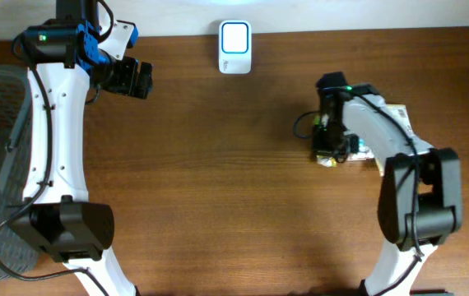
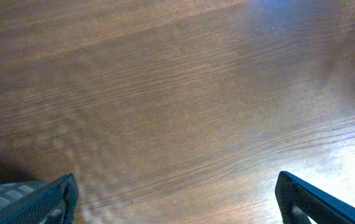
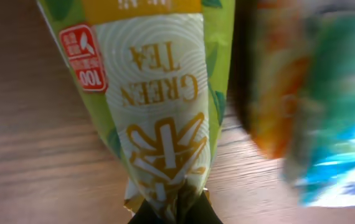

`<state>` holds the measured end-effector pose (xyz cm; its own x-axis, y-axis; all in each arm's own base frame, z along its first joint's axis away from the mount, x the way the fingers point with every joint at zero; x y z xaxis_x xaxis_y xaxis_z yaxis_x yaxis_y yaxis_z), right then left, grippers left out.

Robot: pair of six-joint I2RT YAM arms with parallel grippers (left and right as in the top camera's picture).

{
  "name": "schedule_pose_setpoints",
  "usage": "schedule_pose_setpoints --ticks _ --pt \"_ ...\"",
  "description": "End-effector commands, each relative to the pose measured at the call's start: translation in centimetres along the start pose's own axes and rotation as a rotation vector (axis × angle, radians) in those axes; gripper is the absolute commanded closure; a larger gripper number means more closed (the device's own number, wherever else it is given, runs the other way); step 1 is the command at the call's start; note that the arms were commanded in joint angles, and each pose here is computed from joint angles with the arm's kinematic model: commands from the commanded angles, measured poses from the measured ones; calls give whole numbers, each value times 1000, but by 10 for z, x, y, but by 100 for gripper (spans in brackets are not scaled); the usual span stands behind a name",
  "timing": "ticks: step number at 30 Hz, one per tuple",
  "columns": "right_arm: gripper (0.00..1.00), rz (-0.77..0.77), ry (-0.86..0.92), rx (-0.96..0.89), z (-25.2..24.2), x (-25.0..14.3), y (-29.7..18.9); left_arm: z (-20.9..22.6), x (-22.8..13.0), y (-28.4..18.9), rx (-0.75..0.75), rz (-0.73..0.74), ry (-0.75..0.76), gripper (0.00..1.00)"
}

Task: Scan the item barcode

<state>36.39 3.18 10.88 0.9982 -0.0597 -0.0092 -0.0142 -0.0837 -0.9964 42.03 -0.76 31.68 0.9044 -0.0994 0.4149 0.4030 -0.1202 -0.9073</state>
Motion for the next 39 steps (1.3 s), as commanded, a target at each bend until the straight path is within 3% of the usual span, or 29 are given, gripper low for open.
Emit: schedule_pose_setpoints --ticks 1,3,6,8,11,12,16,19,25,28,35,39 --pt "93 40 29 -88 -46 -2 20 2 2 -6 -5 -21 15 1" --pt "67 49 10 -82 -56 -2 20 2 2 -6 -5 -21 15 1" --pt "46 -6 -56 34 -48 12 -24 2 2 -6 -5 -21 15 1" --pt "25 -119 -127 159 -40 18 -87 2 2 -6 -5 -21 15 1" --pt "21 -369 -203 202 -28 -13 -206 2 2 -6 -5 -21 15 1" --pt "1 -514 -239 207 -25 -50 -263 2 2 -6 -5 -21 15 1" --pt "1 -787 -263 213 -35 -132 -335 2 2 -6 -5 -21 15 1" --pt "1 -897 -257 201 -44 -175 -356 2 2 -6 -5 -21 15 1" --pt "1 -991 -180 63 -62 -196 -357 2 2 -6 -5 -21 15 1" --pt "1 -1172 -118 29 -66 -192 -323 2 2 -6 -5 -21 15 1" --pt "1 -1684 -170 125 -45 -194 -160 2 2 -6 -5 -21 15 1" --pt "1 -1722 -161 113 -42 -200 -108 2 2 -6 -5 -21 15 1"
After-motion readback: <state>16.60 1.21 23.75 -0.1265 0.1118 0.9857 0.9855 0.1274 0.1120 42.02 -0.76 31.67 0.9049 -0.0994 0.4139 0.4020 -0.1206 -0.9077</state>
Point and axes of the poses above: each gripper's point midway between its finger pads, its own y axis out along the fingers, its own z axis along the line the jaws close on, x = y × z, the point moved 8 cm from there along -y, back along the fingers, and after that the axes turned 8 degrees about -y, right-handed, at the moved point
